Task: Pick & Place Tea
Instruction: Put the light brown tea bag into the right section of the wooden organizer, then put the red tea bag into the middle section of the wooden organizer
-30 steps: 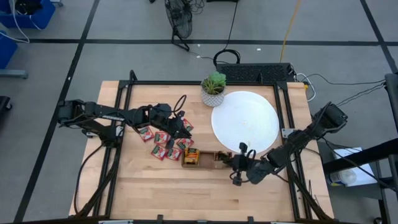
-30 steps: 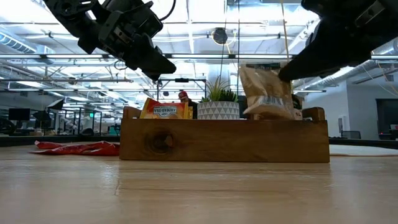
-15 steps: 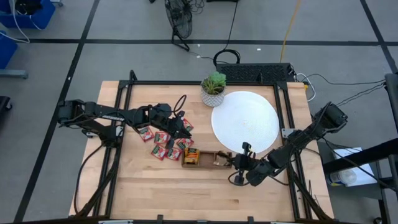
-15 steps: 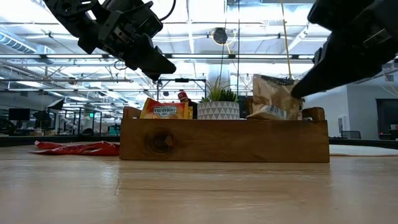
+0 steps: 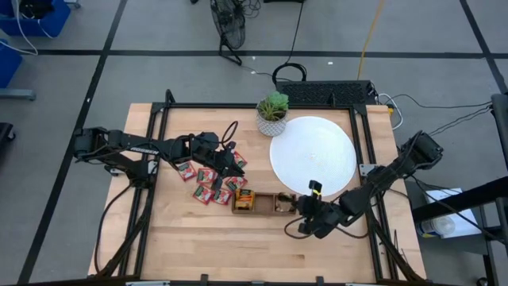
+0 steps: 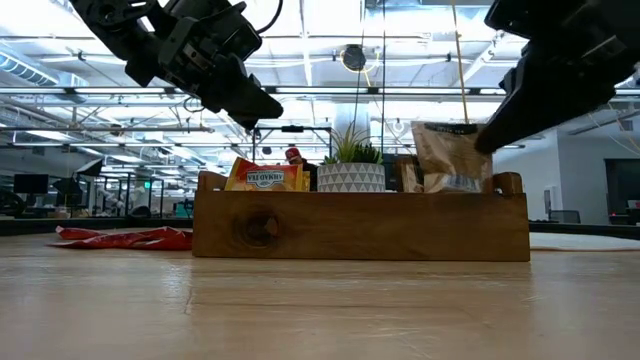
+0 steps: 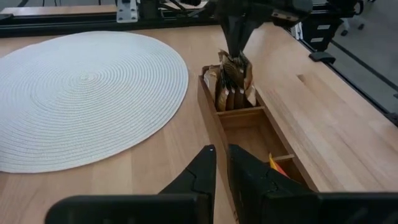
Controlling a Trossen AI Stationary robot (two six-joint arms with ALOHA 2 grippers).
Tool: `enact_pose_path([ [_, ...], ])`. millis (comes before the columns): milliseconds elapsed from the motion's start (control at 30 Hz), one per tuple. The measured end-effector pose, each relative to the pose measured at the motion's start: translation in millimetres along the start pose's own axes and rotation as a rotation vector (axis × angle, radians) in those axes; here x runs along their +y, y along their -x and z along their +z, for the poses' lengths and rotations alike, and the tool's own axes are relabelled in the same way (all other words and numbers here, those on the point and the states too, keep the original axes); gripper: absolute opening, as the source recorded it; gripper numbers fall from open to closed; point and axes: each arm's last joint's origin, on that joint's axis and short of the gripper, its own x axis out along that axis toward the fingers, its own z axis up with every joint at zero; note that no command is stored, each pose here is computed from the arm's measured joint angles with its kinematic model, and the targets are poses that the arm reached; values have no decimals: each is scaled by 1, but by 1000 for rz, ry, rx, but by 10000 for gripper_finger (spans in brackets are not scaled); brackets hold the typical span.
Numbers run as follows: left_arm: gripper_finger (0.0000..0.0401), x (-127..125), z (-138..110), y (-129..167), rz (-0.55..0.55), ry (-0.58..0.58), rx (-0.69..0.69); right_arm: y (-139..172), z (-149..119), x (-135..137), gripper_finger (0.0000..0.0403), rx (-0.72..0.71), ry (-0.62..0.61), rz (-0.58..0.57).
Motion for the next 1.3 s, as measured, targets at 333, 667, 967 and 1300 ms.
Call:
enact_pose_path([
  [333,42,0,0,0,0,0,1,-22,-6,0,0,78,-2,-7],
  [667,42,0,0,0,0,-6,1,-19,-2,3,0,82,-84,78],
  [967,42,0,0,0,0,1,3,-19,-1,4,67,57,-111,66],
  [1300,42,0,0,0,-1,2,4,8,26,4,176,-120,-125,197],
])
